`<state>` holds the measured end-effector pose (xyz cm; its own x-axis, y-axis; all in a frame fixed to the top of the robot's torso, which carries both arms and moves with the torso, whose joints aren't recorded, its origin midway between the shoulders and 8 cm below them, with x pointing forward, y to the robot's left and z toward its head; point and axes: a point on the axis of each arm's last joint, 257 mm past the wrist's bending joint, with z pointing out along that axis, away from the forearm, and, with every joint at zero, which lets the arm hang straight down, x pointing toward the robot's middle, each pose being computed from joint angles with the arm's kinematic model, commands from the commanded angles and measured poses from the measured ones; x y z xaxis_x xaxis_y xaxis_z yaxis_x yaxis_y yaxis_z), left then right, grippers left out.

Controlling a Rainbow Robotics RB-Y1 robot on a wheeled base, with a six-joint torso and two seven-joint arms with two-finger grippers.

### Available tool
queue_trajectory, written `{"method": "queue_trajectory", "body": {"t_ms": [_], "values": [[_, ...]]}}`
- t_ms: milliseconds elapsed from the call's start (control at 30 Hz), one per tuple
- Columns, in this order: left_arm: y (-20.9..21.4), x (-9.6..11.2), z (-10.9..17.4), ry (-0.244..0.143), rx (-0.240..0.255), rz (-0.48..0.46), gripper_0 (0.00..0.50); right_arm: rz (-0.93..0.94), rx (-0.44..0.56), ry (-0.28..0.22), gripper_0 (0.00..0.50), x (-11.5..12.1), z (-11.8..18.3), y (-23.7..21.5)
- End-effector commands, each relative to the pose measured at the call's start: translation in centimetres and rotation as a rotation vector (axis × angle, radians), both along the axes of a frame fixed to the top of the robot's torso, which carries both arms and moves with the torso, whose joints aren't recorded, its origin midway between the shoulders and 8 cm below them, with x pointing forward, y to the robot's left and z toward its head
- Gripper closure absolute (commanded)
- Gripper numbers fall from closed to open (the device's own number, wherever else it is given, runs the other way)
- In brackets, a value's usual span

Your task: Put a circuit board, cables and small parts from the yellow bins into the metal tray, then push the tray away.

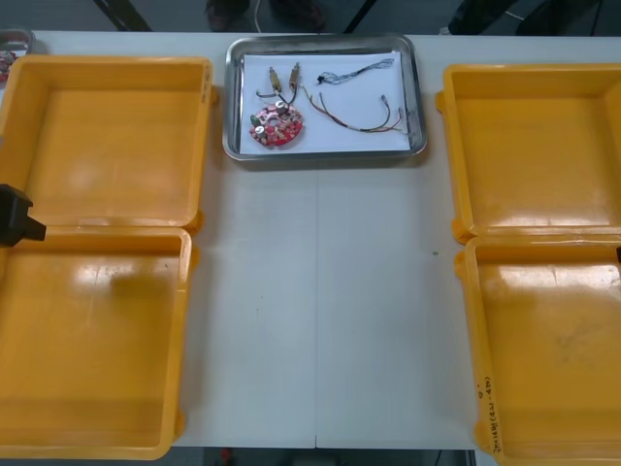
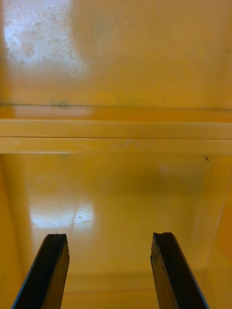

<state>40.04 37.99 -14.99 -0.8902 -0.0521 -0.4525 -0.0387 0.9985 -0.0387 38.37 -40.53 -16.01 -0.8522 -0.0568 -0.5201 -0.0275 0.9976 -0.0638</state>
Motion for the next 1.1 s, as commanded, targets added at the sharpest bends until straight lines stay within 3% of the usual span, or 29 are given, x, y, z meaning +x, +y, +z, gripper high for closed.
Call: {"method": "queue_trajectory", "body": {"t_ms": [33,633,1100], "values": [[1.6,-0.4,1.5,-0.022,0.074,-0.042,0.000,-0.050,-0.033,-0.024,0.000,-1.7,1.2,-1.4],[1.6,-0.4,1.5,-0.022,0.074,-0.042,0.000,-0.097,0.040,-0.029,0.000,-3.3,0.4,-1.5],[1.6,-0.4,1.5,-0.022,0.074,-0.042,0.000,-0.081,0.042,-0.022,0.000,-3.6,0.2,-1.3]]}}
